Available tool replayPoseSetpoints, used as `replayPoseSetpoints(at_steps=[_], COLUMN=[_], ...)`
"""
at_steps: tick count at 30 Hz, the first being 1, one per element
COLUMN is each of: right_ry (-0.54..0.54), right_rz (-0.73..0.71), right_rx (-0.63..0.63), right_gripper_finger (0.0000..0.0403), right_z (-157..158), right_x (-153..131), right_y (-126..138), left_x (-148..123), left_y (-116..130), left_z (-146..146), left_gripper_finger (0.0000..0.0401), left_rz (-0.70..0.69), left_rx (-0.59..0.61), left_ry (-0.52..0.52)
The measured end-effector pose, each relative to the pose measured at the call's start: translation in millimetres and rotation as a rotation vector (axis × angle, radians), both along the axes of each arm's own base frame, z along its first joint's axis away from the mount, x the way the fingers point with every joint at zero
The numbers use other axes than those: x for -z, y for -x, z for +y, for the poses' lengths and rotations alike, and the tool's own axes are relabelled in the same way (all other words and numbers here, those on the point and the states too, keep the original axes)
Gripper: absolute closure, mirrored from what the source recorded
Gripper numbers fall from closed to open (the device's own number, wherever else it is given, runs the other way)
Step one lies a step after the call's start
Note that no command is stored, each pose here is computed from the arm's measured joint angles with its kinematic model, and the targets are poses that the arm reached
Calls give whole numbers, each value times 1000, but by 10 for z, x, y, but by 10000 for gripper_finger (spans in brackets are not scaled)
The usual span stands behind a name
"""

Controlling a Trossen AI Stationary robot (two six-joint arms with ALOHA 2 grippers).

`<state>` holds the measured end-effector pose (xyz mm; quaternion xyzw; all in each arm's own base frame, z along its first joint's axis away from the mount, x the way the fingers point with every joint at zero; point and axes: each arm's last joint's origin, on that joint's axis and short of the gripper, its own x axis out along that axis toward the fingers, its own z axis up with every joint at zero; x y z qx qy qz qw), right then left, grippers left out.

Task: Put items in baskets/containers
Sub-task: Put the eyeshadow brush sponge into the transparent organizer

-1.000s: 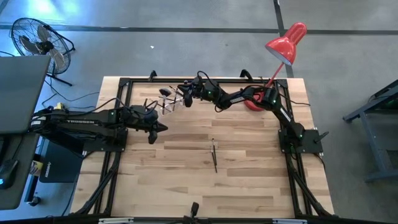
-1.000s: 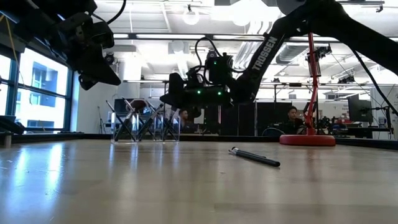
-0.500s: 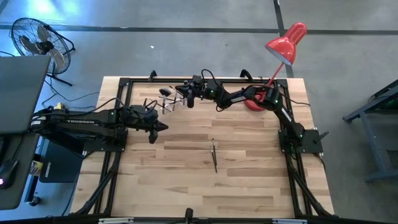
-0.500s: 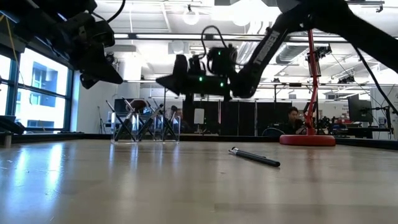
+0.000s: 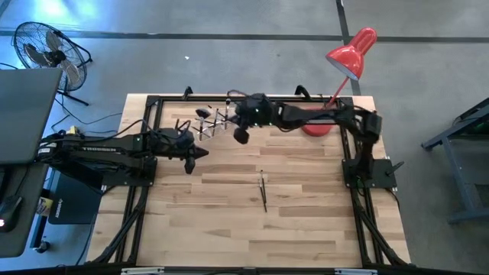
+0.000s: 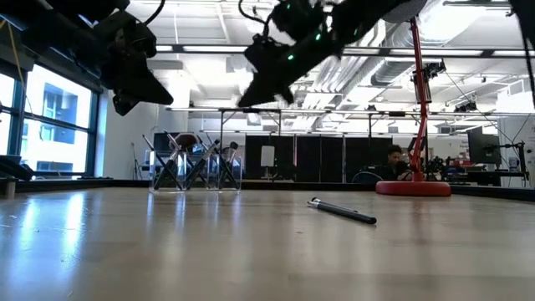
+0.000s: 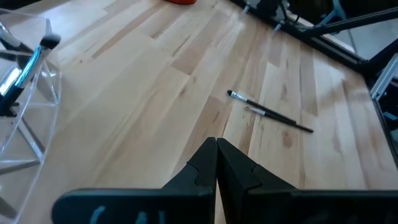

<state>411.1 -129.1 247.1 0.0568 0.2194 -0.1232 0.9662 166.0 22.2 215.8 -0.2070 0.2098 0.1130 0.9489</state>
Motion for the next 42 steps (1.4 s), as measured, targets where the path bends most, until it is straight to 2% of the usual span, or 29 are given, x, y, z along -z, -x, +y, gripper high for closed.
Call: replayPoseSetpoints(at_steps=[7, 13, 18, 23, 27, 30, 35, 39, 42], right_ry=[-19, -34, 29, -28, -122, -196, -248, -396, -457], right_rz=[358, 593, 688, 671, 636, 606, 495, 398, 344], right_rx=[205, 219, 250, 259, 242, 173, 80, 197, 279], right_gripper_finger=[401, 402, 402, 402, 402, 401, 394, 401, 402], right_z=[484, 986, 1478, 1920, 2194, 2363, 2518, 2515, 2516], right_x=[-121, -99, -59, 17, 110, 160, 217, 182, 170], right_y=[366, 605, 740, 846, 905, 909, 852, 797, 785], left_x=[-7, -104, -320, -406, -362, -361, -391, -455, -522], left_y=[-3, -21, -122, -317, -478, -598, -754, -795, -798], left_z=[2, 4, -100, -330, -517, -634, -698, -707, -716], left_gripper_finger=[400, 400, 400, 400, 400, 400, 400, 400, 400], left_rz=[-14, -58, -102, -59, 47, 122, 225, 276, 278], left_rx=[-29, -98, -69, -21, 14, 59, 125, 157, 204], left_ry=[42, 184, 171, 75, -19, -91, -189, -234, -255])
